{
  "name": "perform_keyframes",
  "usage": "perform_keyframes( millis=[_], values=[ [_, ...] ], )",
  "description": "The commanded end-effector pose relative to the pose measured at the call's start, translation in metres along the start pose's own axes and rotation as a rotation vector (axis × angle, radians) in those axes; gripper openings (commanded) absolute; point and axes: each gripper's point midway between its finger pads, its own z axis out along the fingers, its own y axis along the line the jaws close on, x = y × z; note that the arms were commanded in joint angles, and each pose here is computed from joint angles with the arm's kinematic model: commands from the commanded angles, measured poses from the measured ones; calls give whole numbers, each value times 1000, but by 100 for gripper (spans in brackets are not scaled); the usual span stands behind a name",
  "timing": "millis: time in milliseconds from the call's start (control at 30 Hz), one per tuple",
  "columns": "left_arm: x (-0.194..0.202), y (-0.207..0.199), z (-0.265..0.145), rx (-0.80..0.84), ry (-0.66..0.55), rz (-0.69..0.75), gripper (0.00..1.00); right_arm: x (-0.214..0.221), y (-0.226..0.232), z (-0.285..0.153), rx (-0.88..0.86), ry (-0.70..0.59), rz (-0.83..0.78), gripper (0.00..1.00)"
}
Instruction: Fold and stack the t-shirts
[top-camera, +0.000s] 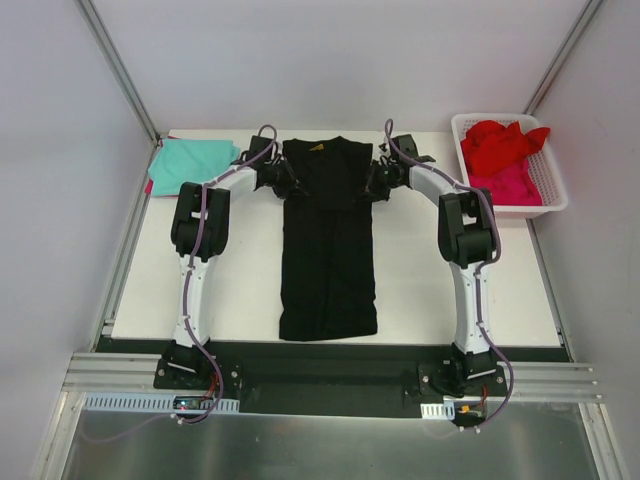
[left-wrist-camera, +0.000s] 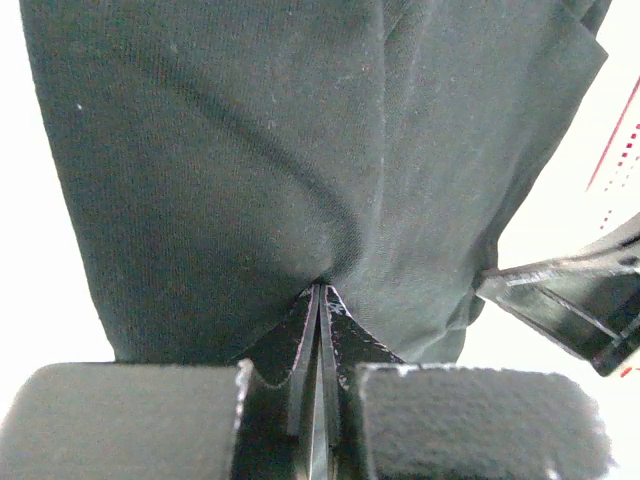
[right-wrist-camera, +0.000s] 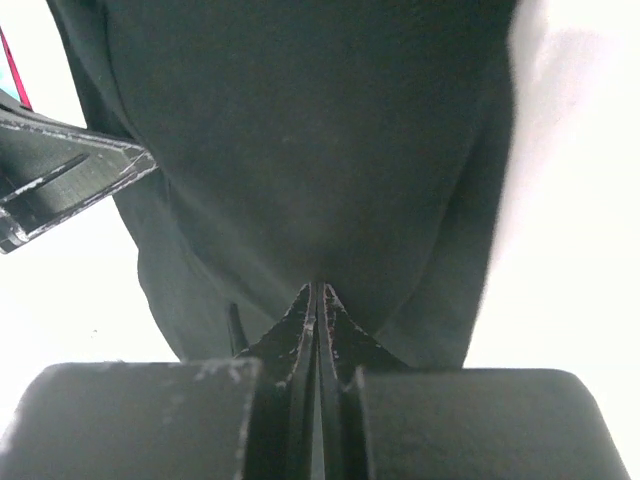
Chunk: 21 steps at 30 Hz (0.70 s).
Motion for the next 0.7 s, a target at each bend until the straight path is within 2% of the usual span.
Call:
perform_keyframes(
  millis=[0, 300, 667],
  values=[
    [-17, 5, 4, 33, -5, -81, 0, -22, 6, -3, -61, -18, 63, 1],
    [-44, 4, 13, 96, -11, -116, 0, -52, -9, 9, -150, -12, 190, 1],
    [-68, 6, 31, 180, -6, -191, 0, -82, -9, 11, -267, -41, 263, 1]
  ],
)
